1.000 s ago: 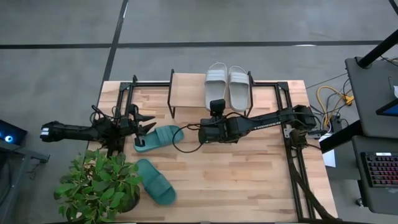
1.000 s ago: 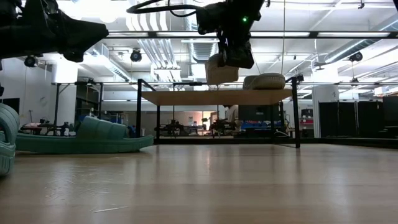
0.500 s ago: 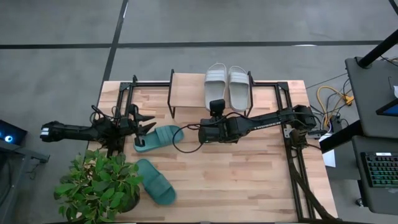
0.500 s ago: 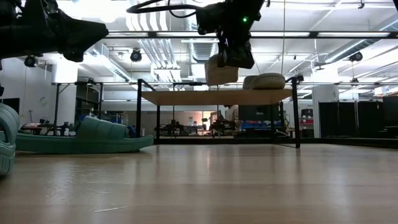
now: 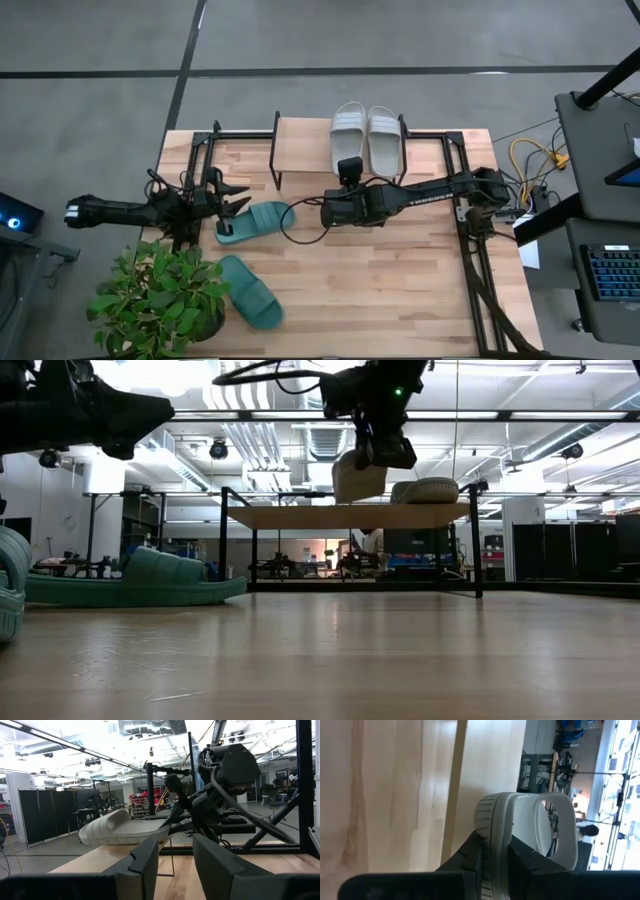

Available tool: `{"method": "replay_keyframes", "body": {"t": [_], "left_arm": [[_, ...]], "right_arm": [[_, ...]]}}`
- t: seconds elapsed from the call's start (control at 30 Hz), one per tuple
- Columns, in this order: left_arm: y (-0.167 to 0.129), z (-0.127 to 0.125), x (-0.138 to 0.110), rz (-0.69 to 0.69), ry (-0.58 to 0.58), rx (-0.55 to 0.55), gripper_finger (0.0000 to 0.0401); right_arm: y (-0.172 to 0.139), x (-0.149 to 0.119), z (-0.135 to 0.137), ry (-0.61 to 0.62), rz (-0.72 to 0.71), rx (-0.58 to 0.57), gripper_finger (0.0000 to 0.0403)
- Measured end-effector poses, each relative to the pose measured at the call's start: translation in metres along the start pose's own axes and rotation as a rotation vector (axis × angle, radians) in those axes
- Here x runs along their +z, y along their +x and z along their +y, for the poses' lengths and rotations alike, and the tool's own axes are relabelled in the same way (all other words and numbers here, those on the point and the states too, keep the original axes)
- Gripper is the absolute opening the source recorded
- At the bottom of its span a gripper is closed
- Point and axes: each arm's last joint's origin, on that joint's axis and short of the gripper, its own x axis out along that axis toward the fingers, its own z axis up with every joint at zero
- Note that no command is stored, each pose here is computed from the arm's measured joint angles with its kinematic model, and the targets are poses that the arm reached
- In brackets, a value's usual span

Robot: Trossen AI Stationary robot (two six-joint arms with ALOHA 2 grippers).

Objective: Pick and place slides into the shelf
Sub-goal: Put the gray slipper on the shelf

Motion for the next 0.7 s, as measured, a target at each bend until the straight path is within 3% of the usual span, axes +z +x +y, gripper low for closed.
{"method": "replay_keyframes", "body": {"t": [0.37,0.7], "left_arm": [[0.000,0.000,0.000,0.000,0.001,0.000,0.0107],[0.000,0.000,0.000,0.000,0.001,0.000,0.0107]], "right_arm": [[0.022,-0.010,-0.009,0.014,0.055,0.047,0.0039],[0.021,-0.014,-0.014,0.053,0.042,0.067,0.0039]]}}
